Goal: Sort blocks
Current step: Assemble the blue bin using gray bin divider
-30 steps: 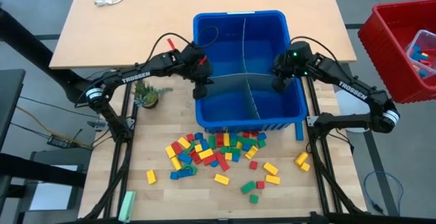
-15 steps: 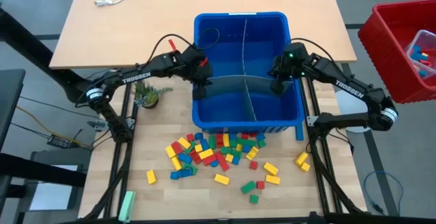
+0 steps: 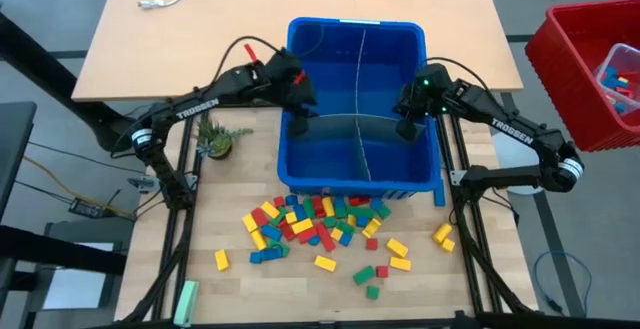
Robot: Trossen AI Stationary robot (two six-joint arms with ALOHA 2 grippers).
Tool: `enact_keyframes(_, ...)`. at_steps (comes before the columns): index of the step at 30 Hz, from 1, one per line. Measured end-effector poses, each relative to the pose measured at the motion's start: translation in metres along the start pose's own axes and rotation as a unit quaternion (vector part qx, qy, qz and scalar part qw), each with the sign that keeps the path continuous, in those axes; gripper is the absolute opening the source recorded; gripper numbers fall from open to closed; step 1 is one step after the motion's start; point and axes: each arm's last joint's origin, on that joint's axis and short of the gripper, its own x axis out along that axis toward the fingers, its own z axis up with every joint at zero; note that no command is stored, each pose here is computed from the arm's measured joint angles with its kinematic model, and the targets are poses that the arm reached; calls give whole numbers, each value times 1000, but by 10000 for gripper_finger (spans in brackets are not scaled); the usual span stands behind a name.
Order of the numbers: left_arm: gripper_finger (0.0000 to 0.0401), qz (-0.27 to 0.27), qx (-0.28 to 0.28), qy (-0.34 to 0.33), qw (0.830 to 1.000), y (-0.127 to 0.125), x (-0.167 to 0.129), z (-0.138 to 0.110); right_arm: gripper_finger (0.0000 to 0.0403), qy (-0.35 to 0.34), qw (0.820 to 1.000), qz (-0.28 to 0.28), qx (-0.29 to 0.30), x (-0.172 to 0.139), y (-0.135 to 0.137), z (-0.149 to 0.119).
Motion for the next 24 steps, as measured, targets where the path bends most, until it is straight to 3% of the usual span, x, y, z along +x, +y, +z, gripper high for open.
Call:
enact_keyframes(7, 174, 15, 4, -39, 999, 3, -17, 17, 0, -58, 998, -22, 7, -25, 1, 4)
enact_keyframes(14, 163, -23, -31, -4, 999, -2, 9, -8, 0, -111, 994, 12, 15, -43, 6, 5)
enact_keyframes(24, 162, -38, -61, 32, 997, -9, 39, -43, 0, -99, 995, 21, 16, -35, 5, 6)
